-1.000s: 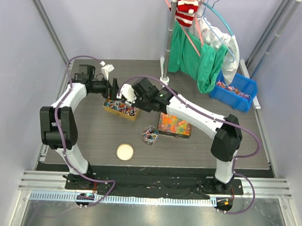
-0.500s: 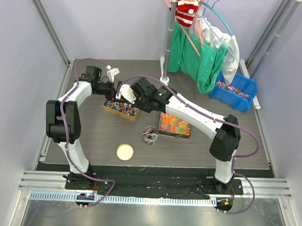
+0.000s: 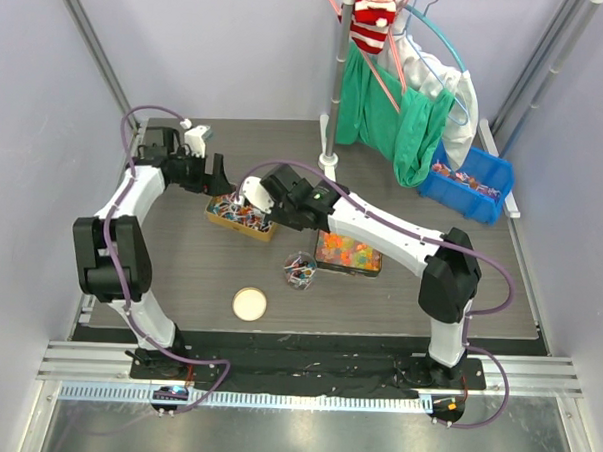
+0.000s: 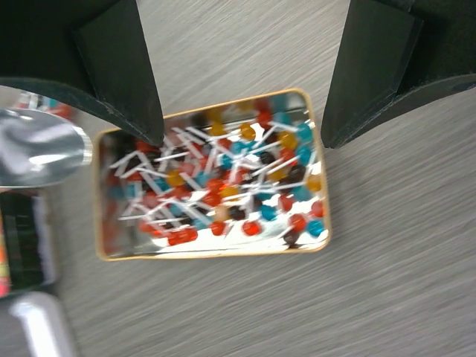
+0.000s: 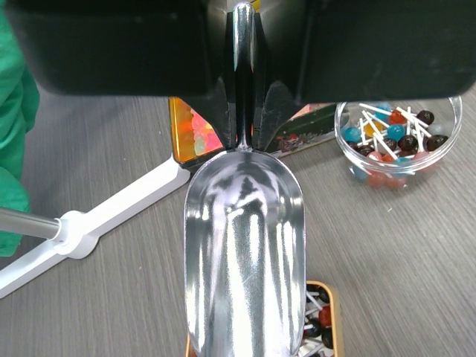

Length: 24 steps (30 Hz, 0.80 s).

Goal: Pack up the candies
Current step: Pick up the storage box at the center of the board.

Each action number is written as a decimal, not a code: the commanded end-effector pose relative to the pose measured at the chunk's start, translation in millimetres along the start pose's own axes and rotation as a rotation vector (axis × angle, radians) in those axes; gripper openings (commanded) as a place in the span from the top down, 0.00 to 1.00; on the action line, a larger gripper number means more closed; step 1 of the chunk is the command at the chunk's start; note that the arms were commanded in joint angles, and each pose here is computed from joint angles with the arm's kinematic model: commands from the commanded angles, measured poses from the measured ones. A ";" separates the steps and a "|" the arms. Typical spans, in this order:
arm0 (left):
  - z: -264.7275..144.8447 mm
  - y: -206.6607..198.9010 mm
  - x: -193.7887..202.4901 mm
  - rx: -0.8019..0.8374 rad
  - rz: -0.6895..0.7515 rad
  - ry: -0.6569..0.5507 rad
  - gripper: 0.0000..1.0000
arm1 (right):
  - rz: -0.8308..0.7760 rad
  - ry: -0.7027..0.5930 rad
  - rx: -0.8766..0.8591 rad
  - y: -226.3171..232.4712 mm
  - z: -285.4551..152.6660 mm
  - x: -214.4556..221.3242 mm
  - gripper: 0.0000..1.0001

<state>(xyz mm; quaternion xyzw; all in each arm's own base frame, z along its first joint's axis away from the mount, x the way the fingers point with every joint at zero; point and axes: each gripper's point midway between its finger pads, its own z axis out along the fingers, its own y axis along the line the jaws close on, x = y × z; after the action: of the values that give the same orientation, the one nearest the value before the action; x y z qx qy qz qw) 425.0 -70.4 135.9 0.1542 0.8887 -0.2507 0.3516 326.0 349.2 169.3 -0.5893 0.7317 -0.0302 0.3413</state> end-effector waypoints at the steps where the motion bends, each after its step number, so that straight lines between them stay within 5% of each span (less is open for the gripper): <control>1: -9.6 34.4 -3.5 -0.208 0.064 0.035 0.10 | 0.026 -0.106 0.086 -23.0 -27.4 -25.7 0.99; 12: 6.2 71.1 20.4 -0.376 0.094 0.157 0.14 | 0.027 -0.109 0.094 -23.4 -34.2 -21.7 0.99; 24: 18.3 88.3 42.5 -0.427 0.106 0.275 0.49 | 0.021 -0.112 0.095 -23.0 -38.2 -19.1 0.99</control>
<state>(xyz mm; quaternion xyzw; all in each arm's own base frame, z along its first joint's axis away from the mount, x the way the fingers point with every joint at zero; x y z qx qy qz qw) 436.1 -13.0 57.5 0.1510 0.9528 -0.0385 0.2604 325.1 341.6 180.6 -0.5821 0.7291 -0.0367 0.3582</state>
